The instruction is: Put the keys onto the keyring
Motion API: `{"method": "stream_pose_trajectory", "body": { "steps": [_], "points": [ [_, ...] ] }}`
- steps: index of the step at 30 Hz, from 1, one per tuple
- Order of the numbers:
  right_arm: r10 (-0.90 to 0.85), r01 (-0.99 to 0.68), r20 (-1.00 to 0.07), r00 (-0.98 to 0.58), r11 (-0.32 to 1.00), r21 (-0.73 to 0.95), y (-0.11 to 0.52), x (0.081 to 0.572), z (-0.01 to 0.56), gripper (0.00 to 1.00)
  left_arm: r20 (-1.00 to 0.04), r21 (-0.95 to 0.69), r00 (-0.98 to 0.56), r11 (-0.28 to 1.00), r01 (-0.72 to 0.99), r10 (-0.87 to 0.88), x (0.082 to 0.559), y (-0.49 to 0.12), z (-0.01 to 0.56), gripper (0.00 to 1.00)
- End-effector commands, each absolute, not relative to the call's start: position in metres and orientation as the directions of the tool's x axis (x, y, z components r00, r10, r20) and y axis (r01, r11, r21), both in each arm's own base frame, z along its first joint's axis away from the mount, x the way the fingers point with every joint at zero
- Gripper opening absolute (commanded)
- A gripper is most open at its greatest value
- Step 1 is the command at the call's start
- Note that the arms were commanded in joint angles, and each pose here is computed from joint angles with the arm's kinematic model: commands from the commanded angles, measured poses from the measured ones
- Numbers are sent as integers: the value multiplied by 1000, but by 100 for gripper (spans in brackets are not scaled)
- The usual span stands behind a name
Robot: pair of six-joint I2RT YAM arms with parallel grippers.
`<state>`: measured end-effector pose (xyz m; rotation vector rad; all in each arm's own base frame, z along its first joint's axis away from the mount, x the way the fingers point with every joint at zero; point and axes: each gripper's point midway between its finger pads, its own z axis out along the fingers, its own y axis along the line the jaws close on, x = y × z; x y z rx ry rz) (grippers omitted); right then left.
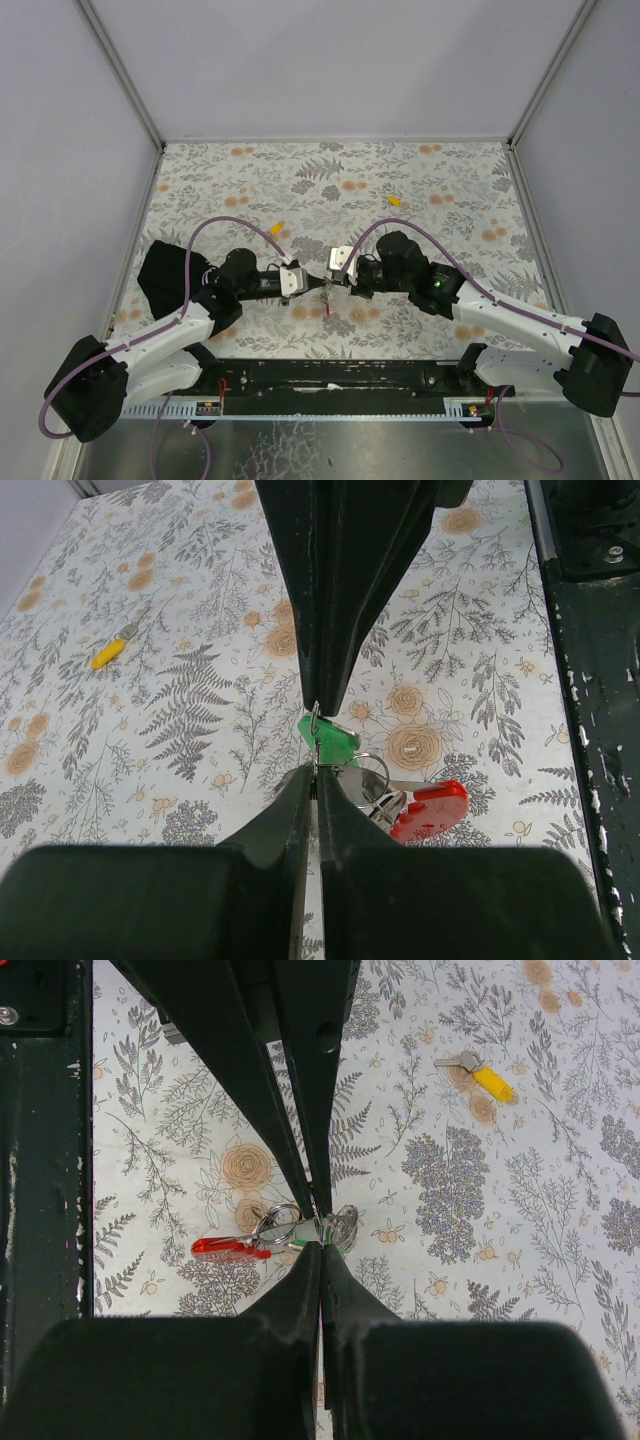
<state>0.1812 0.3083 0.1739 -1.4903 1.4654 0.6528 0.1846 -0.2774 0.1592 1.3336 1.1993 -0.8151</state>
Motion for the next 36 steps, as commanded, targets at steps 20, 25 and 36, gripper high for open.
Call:
{"method": "stream_pose_trajectory", "body": {
  "steps": [20, 25, 36],
  "points": [
    [-407, -964, -897, 173, 117, -239, 320, 183, 197, 0, -935, 349, 332, 149, 925, 126, 189, -279, 183, 0],
    [-404, -965, -898, 172, 113, -236, 321, 182, 197, 0, -934, 350, 333, 151, 924, 125, 190, -279, 184, 0],
    [-409, -956, -896, 173, 149, -253, 313, 185, 201, 0, -934, 351, 334, 155, 923, 126, 190, -278, 184, 0]
  ]
}}
